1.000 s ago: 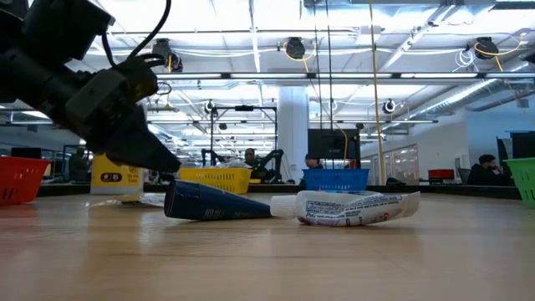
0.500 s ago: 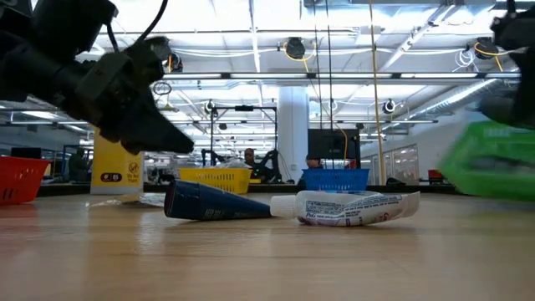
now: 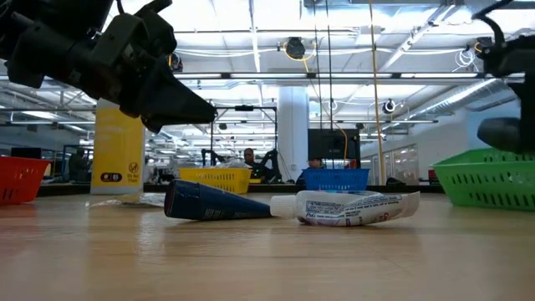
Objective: Pick & Place Travel size toiletries
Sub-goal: Put the gray deodorant into the green bin
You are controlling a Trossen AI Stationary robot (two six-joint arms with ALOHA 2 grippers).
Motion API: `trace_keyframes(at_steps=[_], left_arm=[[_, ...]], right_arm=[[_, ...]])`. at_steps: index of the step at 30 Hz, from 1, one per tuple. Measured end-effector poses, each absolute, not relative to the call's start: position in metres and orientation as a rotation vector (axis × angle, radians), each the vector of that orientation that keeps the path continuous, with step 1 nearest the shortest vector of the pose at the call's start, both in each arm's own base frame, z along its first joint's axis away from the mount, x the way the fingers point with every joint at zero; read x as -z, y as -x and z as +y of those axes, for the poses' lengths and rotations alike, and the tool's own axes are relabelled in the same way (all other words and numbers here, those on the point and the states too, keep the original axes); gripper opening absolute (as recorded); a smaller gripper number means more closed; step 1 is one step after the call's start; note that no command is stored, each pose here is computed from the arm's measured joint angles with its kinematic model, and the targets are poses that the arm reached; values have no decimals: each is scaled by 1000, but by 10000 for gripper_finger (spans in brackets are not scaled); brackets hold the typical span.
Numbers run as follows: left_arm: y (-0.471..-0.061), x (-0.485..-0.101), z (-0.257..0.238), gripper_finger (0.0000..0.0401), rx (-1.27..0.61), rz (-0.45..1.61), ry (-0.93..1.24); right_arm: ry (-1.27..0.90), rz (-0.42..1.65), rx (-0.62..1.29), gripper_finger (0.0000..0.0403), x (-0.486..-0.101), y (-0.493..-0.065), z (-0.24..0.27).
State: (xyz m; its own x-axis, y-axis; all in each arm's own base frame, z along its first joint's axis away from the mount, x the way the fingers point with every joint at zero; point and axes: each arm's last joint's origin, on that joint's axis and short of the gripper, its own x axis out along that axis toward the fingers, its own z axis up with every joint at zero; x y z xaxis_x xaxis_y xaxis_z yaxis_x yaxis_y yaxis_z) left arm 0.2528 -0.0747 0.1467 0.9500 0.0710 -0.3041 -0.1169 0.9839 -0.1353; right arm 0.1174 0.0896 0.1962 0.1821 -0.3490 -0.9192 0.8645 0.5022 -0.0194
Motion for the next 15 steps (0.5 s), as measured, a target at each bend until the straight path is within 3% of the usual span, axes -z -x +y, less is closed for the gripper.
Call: trace_keyframes(at_steps=[10, 15], left_arm=[[-251, -141, -74, 72, -96, 361, 155], [-251, -141, -74, 72, -90, 363, 149]], right_arm=[[-629, 1211, 797, 250, -167, -115, 93], [-674, 1246, 733, 276, -156, -114, 93]])
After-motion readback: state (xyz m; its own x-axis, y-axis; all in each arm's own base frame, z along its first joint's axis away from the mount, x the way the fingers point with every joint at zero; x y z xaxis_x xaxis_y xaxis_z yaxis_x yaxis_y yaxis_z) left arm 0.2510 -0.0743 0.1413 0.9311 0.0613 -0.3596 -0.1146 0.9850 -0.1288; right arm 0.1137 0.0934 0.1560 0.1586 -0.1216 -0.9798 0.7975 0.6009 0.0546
